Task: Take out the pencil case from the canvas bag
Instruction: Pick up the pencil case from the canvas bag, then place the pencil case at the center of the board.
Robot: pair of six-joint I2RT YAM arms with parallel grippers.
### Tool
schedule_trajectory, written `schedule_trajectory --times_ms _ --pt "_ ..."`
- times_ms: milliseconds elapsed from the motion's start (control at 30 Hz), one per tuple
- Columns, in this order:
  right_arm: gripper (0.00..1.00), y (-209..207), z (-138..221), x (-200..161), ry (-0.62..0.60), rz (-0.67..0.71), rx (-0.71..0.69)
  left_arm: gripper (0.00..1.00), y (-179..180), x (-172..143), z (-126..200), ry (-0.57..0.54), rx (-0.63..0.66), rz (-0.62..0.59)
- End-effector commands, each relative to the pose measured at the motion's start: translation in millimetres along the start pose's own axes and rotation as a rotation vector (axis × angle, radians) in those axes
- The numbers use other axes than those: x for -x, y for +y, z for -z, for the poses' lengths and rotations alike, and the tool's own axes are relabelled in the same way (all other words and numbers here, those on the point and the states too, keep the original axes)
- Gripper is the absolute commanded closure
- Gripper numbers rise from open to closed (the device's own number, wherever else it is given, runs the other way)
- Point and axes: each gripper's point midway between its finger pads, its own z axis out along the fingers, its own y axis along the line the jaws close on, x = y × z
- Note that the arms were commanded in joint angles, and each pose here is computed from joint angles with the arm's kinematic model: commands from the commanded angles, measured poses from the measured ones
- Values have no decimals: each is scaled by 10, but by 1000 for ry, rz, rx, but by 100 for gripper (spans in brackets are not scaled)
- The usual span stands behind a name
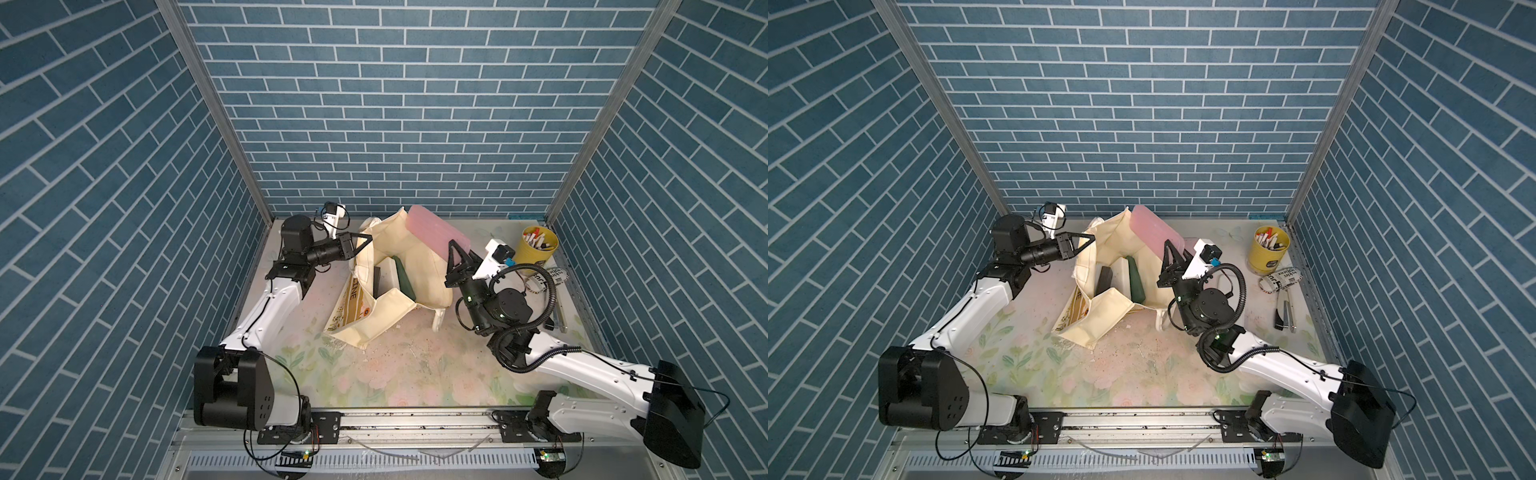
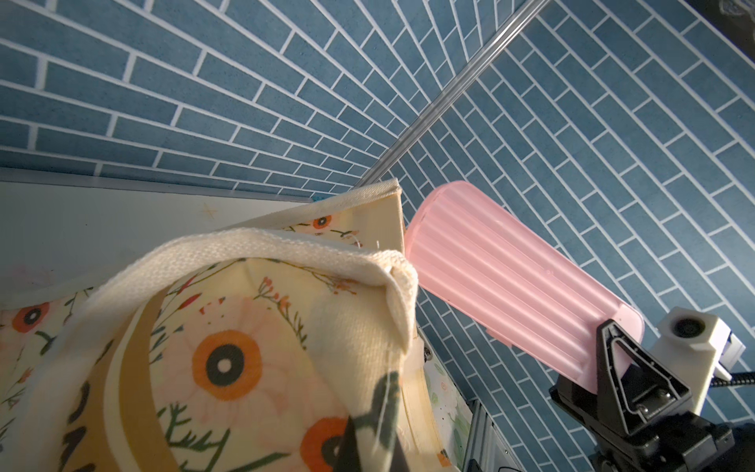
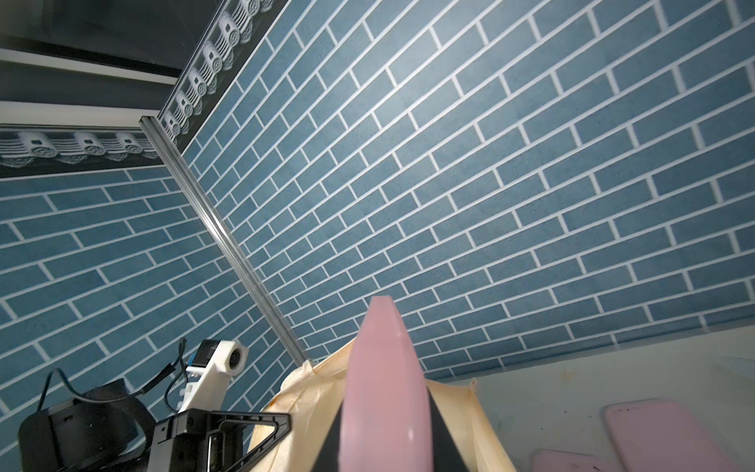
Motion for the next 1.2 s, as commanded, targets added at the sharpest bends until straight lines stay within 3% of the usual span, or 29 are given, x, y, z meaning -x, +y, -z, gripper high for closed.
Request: schedule_trajectory --times_ms 0,333,833,1167 --pt "100 -224 121 281 -77 41 -111 100 -24 108 32 -63 20 -1" --pt "100 -608 225 645 -112 135 -312 100 -25 64 56 -79 12 5" --pt "100 -1560 418 670 -47 118 -666 100 -121 74 67 -77 -29 -10" --pt "100 -2058 674 505 -5 32 -823 100 -184 74 88 -72 -43 -20"
